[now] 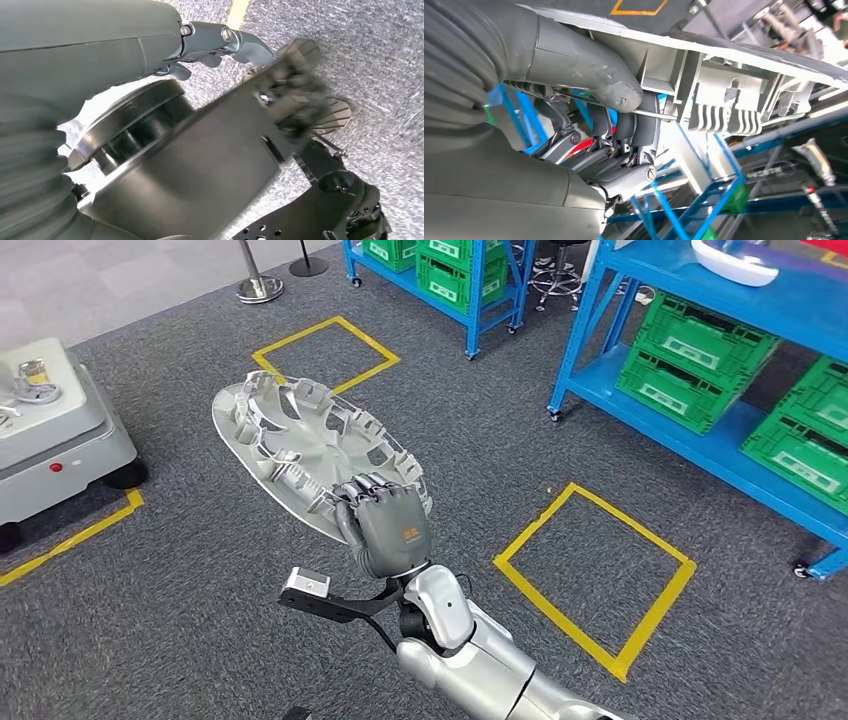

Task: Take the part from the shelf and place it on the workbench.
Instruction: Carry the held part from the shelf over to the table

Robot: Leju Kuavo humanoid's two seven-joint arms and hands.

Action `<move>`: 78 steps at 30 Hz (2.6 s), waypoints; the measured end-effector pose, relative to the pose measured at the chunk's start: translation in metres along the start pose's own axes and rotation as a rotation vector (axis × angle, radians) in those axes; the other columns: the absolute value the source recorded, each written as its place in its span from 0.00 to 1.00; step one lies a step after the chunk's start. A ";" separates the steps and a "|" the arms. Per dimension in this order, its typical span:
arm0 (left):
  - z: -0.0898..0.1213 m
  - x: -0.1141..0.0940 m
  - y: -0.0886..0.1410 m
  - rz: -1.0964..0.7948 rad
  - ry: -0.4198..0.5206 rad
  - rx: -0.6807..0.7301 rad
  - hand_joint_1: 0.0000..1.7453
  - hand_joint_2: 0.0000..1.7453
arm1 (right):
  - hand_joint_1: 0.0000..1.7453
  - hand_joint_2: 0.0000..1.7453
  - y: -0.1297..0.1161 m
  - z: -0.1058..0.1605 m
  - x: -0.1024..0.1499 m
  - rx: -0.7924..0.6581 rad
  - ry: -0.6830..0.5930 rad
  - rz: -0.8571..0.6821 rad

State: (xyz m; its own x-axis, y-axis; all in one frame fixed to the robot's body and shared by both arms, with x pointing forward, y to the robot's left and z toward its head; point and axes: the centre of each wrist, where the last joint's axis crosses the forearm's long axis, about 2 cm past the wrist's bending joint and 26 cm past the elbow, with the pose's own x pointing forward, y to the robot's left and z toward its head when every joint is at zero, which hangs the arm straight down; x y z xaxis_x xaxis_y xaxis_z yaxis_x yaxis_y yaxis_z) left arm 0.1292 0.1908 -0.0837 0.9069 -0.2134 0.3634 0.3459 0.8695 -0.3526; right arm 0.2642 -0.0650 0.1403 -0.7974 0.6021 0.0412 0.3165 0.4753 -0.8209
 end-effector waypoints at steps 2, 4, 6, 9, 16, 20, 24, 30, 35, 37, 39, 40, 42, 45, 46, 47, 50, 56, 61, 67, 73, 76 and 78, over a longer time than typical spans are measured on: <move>0.000 0.002 0.000 -0.003 -0.003 0.001 0.00 1.00 | 1.00 1.00 0.000 0.000 0.000 -0.001 0.001 0.001; 0.000 0.002 0.001 -0.004 -0.002 0.001 0.00 1.00 | 1.00 1.00 0.000 0.000 -0.001 -0.002 0.002 0.001; 0.000 0.002 0.001 -0.005 -0.001 0.002 0.00 1.00 | 1.00 1.00 0.000 0.000 -0.001 -0.003 0.002 0.001; 0.000 0.004 0.000 -0.007 -0.004 0.001 0.00 1.00 | 1.00 1.00 0.000 0.001 -0.002 0.001 0.002 0.005; 0.000 0.004 0.000 -0.006 -0.001 0.000 0.00 1.00 | 1.00 1.00 0.001 0.004 -0.002 0.011 -0.001 0.013; 0.000 0.001 0.000 0.000 0.001 -0.001 0.00 1.00 | 1.00 1.00 0.001 0.003 -0.001 0.012 -0.002 0.015; 0.000 0.001 0.000 0.003 -0.001 0.000 0.00 1.00 | 1.00 1.00 0.001 0.001 0.001 0.008 -0.003 0.015; 0.000 0.000 0.000 0.005 -0.003 -0.001 0.00 1.00 | 1.00 1.00 0.002 0.002 0.001 0.011 0.000 0.017; 0.000 0.000 0.001 0.004 -0.008 0.001 0.00 1.00 | 1.00 1.00 0.001 0.003 0.001 0.007 0.003 0.025; 0.000 0.001 0.001 0.003 -0.010 0.002 0.00 1.00 | 1.00 1.00 0.001 0.003 0.001 0.004 0.005 0.027; 0.000 0.003 0.000 0.002 -0.015 0.001 0.00 1.00 | 1.00 1.00 0.001 0.004 0.001 0.006 0.007 0.030; 0.000 0.003 0.000 0.001 -0.016 0.000 0.00 1.00 | 1.00 1.00 0.001 0.006 0.001 0.008 0.009 0.031; 0.000 0.003 -0.001 0.001 -0.016 -0.001 0.00 1.00 | 1.00 1.00 0.002 0.009 0.001 0.016 0.019 0.032; 0.000 0.003 -0.001 -0.004 -0.013 -0.001 0.00 1.00 | 1.00 1.00 0.001 0.013 0.002 0.017 0.034 0.034; 0.000 0.003 -0.001 -0.006 -0.013 -0.001 0.00 1.00 | 1.00 1.00 0.000 0.013 0.001 0.015 0.034 0.036; 0.000 0.003 -0.001 -0.006 -0.013 -0.001 0.00 1.00 | 1.00 1.00 -0.001 0.012 0.001 0.013 0.034 0.039; 0.000 0.001 0.000 -0.003 -0.011 0.000 0.00 1.00 | 1.00 1.00 -0.003 0.012 0.001 0.015 0.032 0.043; 0.000 0.001 0.001 0.003 -0.011 0.003 0.00 1.00 | 1.00 1.00 -0.005 0.010 0.000 0.014 0.036 0.044; 0.001 -0.001 0.003 0.004 -0.013 0.007 0.00 1.00 | 1.00 1.00 -0.005 0.009 -0.002 0.011 0.041 0.046; 0.001 0.000 0.004 0.003 -0.014 0.008 0.00 1.00 | 1.00 1.00 -0.007 0.005 -0.001 0.001 0.039 0.046; 0.001 0.001 0.003 0.003 -0.016 0.008 0.00 1.00 | 1.00 1.00 -0.007 0.006 -0.002 0.003 0.039 0.048; 0.001 0.001 0.002 0.002 -0.017 0.006 0.00 1.00 | 1.00 1.00 -0.007 0.005 -0.003 0.000 0.037 0.050; 0.000 0.002 0.001 0.002 -0.018 0.004 0.00 1.00 | 1.00 1.00 -0.008 0.003 -0.004 -0.003 0.035 0.054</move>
State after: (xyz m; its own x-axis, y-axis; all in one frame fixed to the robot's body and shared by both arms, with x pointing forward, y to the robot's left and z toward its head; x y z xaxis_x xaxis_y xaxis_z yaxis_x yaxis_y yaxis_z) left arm 0.1317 0.1917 -0.0831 0.9032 -0.2037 0.3778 0.3430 0.8718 -0.3499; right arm 0.2632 -0.0735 0.1451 -0.7611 0.6484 0.0169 0.3597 0.4436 -0.8208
